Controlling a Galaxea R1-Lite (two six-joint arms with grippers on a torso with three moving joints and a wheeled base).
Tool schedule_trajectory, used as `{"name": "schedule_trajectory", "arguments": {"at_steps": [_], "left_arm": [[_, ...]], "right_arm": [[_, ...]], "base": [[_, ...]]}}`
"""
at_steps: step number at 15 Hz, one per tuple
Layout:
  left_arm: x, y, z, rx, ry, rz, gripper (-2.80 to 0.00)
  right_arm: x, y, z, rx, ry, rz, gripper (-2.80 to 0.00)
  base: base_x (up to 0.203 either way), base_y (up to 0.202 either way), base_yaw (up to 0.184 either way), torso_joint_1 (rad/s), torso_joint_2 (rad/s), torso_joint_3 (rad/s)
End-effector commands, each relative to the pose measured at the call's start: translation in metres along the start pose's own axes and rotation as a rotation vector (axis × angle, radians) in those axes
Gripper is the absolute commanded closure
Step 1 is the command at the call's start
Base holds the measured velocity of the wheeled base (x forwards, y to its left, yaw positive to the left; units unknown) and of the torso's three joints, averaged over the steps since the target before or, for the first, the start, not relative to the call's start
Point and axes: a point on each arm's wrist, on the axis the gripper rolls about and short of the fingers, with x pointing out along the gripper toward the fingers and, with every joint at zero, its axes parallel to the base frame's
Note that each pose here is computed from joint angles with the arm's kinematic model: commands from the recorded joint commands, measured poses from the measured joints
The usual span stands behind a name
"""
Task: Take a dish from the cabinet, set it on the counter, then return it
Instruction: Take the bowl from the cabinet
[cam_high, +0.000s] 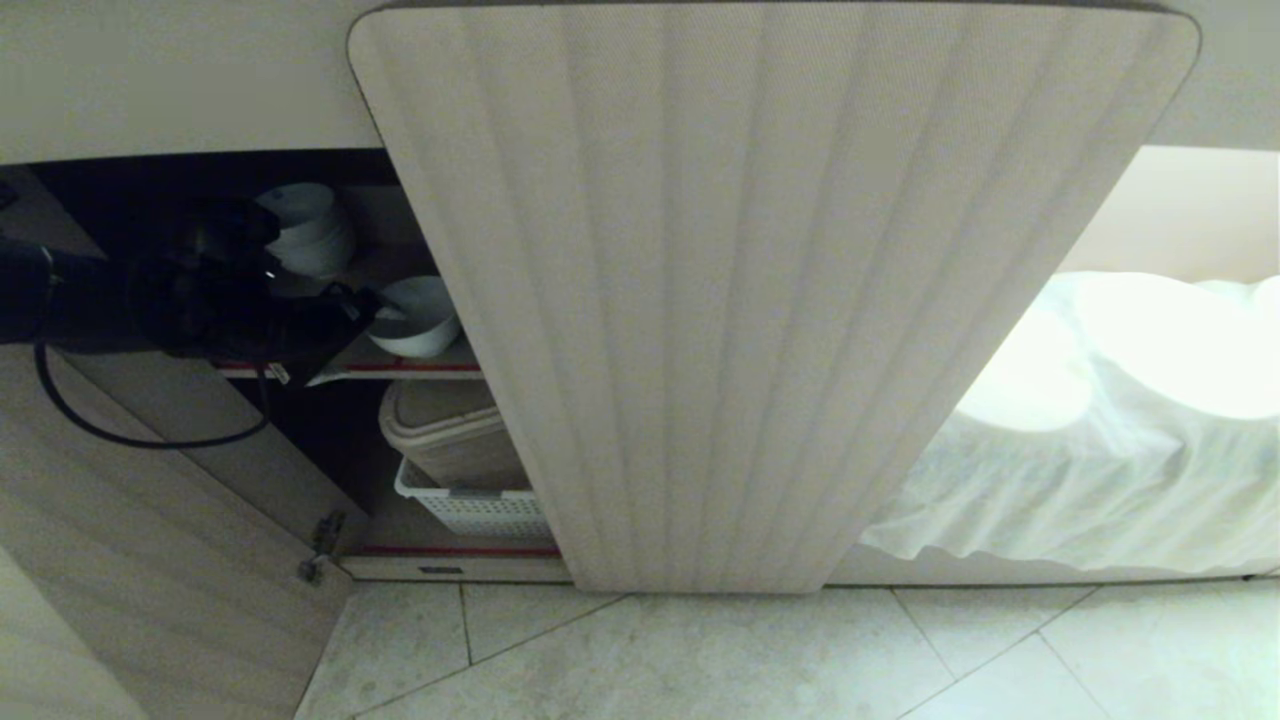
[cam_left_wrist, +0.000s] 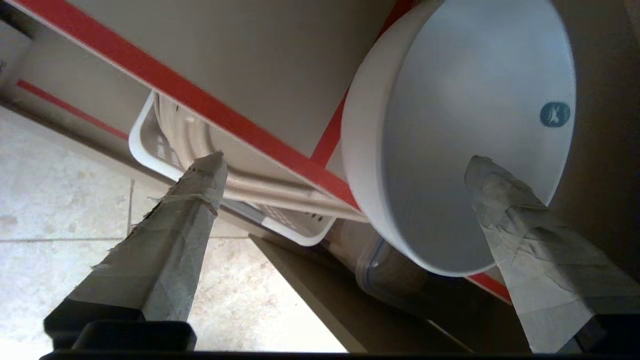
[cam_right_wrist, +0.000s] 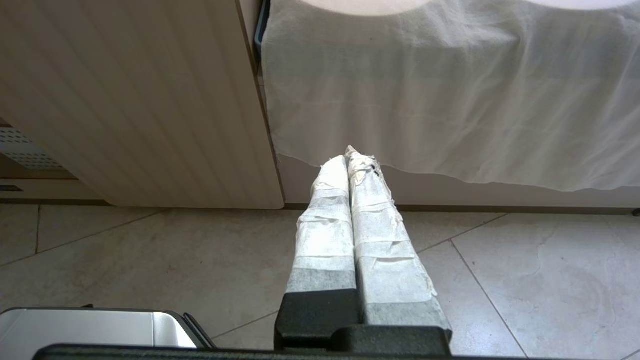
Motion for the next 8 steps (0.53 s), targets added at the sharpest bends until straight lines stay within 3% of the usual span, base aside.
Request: {"name": "schedule_trajectory", "arguments": {"at_steps": [1, 8], "left_arm": [[0.003, 0.001, 0.0, -0.005, 0.005, 0.004, -2.8], [0.004, -0.01, 0.009, 0.008, 0.006, 0.015, -2.8]], "right_arm": [[0.0, 0.0, 0.0, 0.0, -0.001, 0.001, 0.0], [0.0, 0.0, 0.0, 0.0, -0.001, 0.0, 0.0]], "base": [[0.0, 0.0, 0.0, 0.0, 0.0, 0.0], [0.0, 0.0, 0.0, 0.0, 0.0, 0.0]]}}
